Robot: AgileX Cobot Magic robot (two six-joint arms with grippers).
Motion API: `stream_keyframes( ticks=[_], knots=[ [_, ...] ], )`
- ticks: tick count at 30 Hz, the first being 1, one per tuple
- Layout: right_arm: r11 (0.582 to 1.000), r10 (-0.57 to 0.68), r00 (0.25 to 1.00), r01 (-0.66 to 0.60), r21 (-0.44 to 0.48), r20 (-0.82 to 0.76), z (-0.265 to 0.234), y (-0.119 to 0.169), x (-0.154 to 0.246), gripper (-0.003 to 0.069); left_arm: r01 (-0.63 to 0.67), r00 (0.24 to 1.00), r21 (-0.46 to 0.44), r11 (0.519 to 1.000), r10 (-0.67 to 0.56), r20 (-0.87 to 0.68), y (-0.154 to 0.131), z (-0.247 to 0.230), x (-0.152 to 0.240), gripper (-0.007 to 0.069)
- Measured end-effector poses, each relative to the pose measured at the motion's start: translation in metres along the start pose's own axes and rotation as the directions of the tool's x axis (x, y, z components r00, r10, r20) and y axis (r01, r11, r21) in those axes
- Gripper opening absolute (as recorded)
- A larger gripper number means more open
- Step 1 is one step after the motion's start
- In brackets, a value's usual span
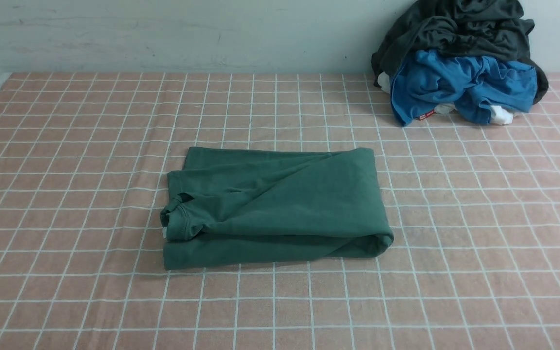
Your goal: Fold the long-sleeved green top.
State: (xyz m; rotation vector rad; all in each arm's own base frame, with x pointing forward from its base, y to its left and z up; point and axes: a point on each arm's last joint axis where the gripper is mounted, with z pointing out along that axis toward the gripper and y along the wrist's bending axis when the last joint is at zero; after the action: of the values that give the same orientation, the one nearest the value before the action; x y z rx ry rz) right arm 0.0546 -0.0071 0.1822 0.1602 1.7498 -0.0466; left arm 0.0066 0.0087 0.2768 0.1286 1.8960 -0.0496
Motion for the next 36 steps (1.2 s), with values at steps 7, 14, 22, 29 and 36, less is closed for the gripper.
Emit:
stream_keyframes(
  ticks=[7,14,22,29,36],
  knots=[
    [1.0,0.002,1.0,-0.002,0.0,0.0,0.0,0.0,0.0,-0.0014,-0.016,1.0,-0.02,1.0,0.016,0.002,0.002,0.0,0.0,-0.0003],
    [1.0,0.015,1.0,-0.015,0.0,0.0,0.0,0.0,0.0,-0.0014,-0.033,0.992,0.0,0.999,0.033,0.119,-0.003,0.022,0.006,-0.0003],
    [1.0,0.015,1.0,-0.015,0.0,0.0,0.0,0.0,0.0,-0.0014,0.025,0.987,-0.082,0.996,-0.012,0.161,-0.007,0.069,0.059,-0.0003],
    [1.0,0.015,1.0,-0.015,0.0,-0.001,0.0,0.0,0.0,-0.0014,-0.008,0.996,-0.118,0.993,0.018,0.084,-0.005,0.077,0.078,-0.0003],
    [1.0,0.016,1.0,-0.016,0.0,-0.001,0.0,0.0,0.0,-0.0014,-0.01,0.997,-0.109,0.994,0.018,0.078,-0.006,0.077,0.078,-0.0003]
  ],
)
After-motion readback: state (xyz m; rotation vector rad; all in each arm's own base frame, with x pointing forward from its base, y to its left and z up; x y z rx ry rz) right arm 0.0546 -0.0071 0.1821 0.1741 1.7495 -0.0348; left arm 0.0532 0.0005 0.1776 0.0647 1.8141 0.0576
